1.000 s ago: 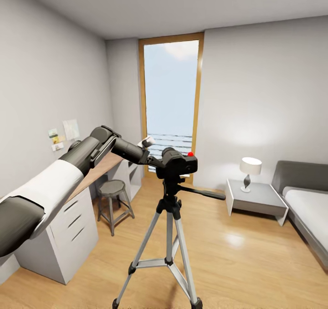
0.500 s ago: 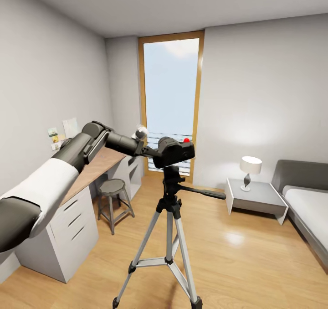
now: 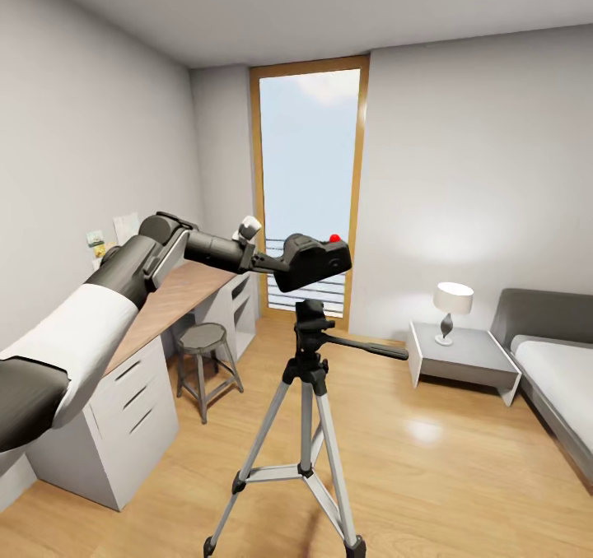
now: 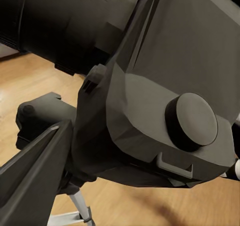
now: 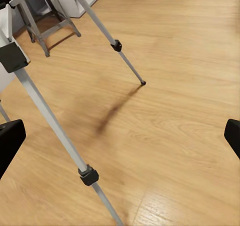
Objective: Attach the digital camera to the camera tripod in the bedroom.
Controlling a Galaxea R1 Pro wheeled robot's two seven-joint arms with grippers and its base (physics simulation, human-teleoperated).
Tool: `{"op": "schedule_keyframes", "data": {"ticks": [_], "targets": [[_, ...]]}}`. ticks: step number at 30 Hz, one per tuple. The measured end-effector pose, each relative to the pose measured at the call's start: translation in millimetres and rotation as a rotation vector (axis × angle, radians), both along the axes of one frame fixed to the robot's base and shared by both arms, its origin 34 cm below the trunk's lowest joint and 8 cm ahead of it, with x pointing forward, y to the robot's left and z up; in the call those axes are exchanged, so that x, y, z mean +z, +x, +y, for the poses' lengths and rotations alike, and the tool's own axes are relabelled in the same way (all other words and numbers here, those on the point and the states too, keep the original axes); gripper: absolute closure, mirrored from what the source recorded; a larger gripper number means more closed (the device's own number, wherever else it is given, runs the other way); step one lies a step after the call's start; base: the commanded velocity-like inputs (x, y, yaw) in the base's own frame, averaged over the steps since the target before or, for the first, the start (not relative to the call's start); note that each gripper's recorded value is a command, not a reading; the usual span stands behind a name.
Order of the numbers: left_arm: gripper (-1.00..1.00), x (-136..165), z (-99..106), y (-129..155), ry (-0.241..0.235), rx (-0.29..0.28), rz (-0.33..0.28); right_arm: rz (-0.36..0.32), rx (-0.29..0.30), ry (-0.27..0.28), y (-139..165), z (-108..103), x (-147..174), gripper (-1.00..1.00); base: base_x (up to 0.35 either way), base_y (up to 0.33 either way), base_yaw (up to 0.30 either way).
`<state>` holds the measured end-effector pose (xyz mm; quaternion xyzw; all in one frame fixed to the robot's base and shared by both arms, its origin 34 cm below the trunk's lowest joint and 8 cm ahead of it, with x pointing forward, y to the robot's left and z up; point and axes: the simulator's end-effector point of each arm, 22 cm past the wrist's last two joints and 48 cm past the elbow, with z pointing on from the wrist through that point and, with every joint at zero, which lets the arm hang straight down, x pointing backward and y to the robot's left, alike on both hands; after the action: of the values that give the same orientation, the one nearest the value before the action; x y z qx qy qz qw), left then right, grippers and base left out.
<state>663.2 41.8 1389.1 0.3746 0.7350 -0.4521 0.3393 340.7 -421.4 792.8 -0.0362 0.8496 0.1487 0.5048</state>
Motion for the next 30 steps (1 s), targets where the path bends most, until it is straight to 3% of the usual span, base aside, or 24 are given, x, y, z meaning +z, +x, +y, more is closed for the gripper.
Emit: {"op": "schedule_keyframes", "data": {"ticks": [15, 30], "targets": [[1.0, -1.5, 0.1, -0.2, 0.008, 0.0, -0.002, 0.0, -0.002, 0.0, 0.1, -0.2, 0.0, -1.0, 0.0, 0.0, 0.0], [1.0, -17.5, -2.6, -2.3, 0.064, -0.009, 0.004, -0.001, -0.002, 0.0, 0.1, -0.2, 0.1, -1.0, 0.0, 0.0, 0.0]]}}
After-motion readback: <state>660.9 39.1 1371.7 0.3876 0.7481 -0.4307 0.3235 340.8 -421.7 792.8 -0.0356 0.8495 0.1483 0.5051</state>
